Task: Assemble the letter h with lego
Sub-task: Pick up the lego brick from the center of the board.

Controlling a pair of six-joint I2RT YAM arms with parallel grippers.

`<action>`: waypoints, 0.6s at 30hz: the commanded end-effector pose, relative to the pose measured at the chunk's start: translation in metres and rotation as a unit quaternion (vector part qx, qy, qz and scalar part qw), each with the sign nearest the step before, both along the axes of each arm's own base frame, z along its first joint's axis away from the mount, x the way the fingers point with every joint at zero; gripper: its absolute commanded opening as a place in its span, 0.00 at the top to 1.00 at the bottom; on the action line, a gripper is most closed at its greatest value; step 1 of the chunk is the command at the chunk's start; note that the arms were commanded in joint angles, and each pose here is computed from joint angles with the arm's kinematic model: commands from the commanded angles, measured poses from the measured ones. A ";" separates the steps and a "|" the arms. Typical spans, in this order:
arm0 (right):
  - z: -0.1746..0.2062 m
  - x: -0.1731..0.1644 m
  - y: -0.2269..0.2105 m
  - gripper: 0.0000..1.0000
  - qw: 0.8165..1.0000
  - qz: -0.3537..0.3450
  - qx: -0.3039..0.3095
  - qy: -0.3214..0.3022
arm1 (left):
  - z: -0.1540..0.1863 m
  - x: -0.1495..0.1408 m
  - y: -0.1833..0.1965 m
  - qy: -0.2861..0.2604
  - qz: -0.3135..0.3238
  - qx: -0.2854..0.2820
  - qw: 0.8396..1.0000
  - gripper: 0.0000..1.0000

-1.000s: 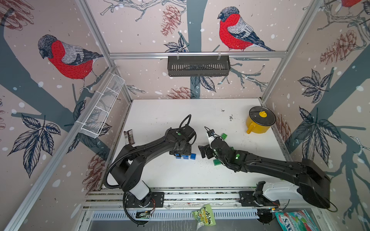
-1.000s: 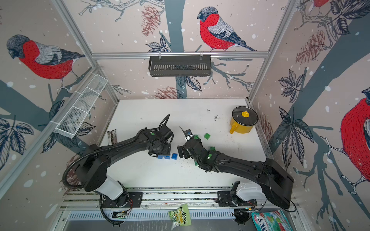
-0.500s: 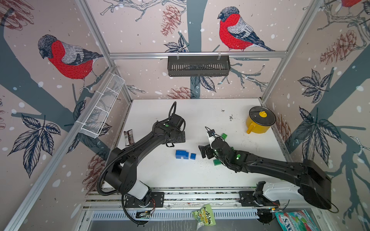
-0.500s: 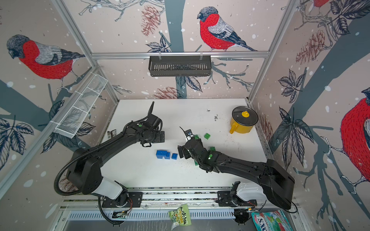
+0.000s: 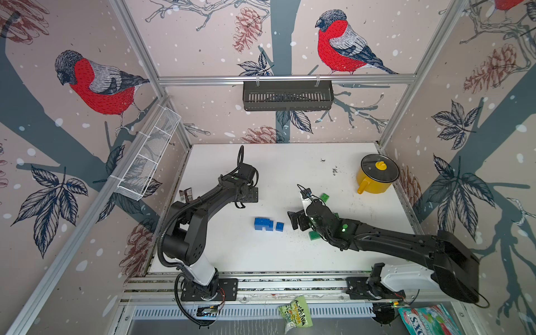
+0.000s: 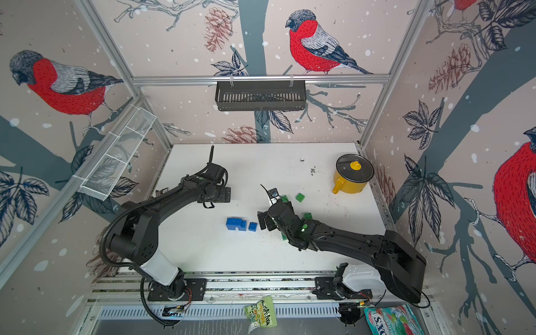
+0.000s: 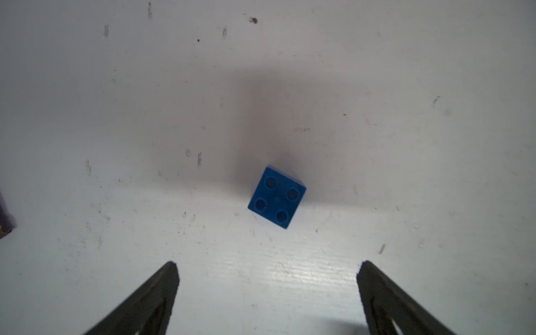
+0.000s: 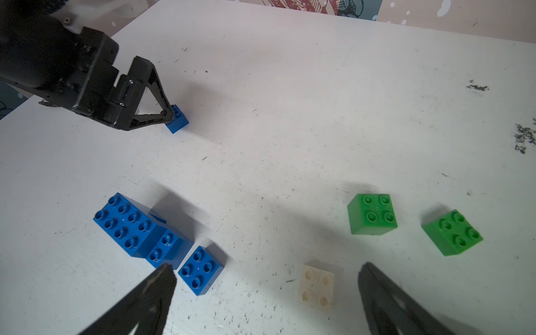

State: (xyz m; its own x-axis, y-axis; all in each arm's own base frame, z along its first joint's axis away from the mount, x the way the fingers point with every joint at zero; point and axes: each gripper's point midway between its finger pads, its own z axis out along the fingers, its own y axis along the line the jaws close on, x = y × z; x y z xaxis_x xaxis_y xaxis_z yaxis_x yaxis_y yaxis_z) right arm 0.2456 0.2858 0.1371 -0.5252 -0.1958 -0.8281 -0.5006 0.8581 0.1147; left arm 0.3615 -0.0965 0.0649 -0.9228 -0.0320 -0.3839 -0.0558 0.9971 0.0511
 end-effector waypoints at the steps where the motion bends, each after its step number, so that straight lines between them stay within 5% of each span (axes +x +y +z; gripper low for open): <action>1: 0.005 0.003 0.001 0.01 1.000 -0.010 0.008 -0.004 | -0.010 0.008 0.000 0.018 -0.017 -0.021 0.999 0.12; 18: 0.006 0.003 0.000 0.01 1.000 -0.013 0.007 -0.005 | -0.036 0.026 -0.001 0.047 -0.016 -0.006 0.999 0.16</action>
State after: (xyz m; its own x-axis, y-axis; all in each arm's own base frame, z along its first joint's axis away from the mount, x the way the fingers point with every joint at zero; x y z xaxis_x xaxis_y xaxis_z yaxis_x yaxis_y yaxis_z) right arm 0.2456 0.2866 0.1407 -0.5201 -0.1888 -0.8330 -0.4988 0.8588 0.1168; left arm 0.3864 -0.0972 0.0305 -0.9536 -0.0049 -0.3009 -0.0183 0.9990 0.0415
